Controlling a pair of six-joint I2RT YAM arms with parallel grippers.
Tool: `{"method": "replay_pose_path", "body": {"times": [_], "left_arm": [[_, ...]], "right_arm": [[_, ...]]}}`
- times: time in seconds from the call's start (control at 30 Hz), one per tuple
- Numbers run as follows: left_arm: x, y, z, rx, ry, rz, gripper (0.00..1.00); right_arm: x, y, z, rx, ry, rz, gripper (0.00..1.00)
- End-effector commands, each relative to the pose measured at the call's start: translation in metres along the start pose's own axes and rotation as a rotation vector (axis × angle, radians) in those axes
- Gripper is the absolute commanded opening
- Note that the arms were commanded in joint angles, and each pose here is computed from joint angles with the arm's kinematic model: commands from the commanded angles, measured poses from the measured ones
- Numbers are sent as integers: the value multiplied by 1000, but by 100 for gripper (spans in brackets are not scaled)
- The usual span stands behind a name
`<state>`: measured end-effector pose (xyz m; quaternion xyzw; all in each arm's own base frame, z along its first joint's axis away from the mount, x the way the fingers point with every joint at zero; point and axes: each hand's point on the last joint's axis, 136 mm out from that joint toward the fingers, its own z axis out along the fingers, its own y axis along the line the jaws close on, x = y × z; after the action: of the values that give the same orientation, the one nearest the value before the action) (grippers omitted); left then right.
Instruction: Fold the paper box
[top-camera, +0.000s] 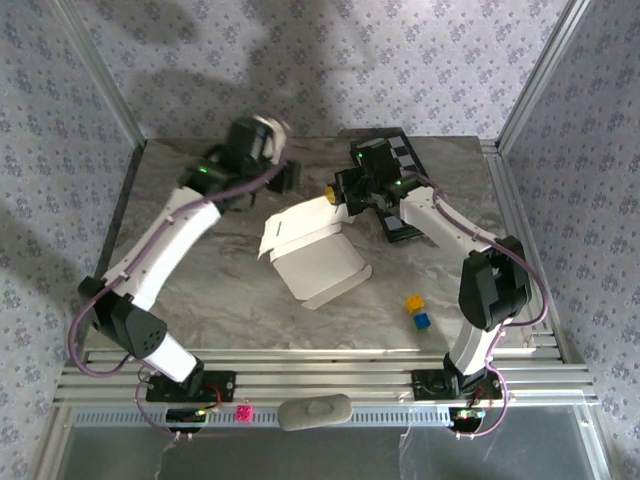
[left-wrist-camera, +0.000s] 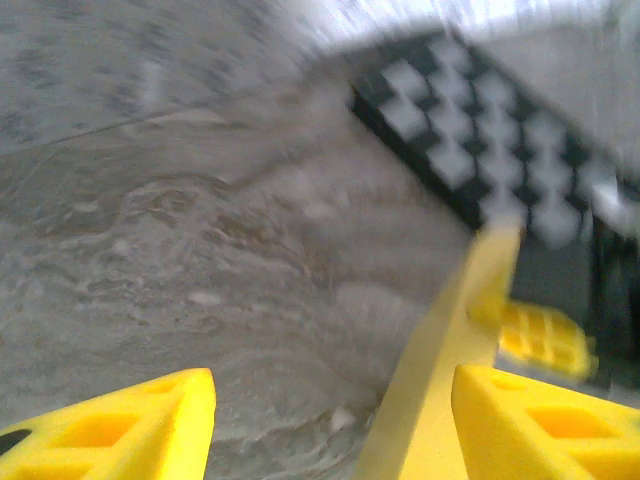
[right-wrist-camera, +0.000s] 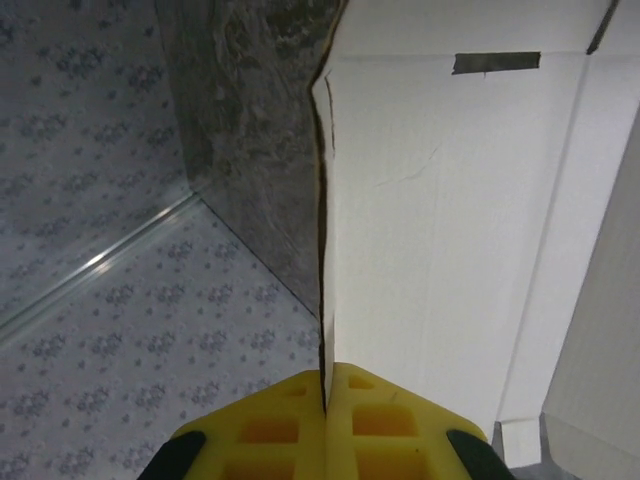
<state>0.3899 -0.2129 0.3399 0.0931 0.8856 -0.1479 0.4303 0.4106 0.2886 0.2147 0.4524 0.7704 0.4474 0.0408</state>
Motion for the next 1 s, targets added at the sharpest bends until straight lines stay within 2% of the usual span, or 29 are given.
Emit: {"method": "replay_pose_path", "body": {"times": [0.0,0.1,0.27,0.4,0.6,0.77,0.97], "left_arm": [[-16,17,-36,97,43,-679,58],[-8,7,-30,159,126,-916,50],[30,14,-19,39,279,-1160,49],[45,0,-7,69,334,-1345,49],[63,3,-7,6,360,-1394,48],[64,-5,7,45,381,-1429,48],[69,-12,4,36,407,-1427,48]], "right_arm": [[-4,26,-7,-83,-37,13,0],[-5,29,-2,-80,-42,11,0],[-3,33,4,-77,-43,6,0],[-4,32,5,-72,-48,1,0],[-6,31,5,-72,-45,-6,0],[-6,33,6,-75,-46,-13,0],[-7,33,8,-73,-51,-17,0]]}}
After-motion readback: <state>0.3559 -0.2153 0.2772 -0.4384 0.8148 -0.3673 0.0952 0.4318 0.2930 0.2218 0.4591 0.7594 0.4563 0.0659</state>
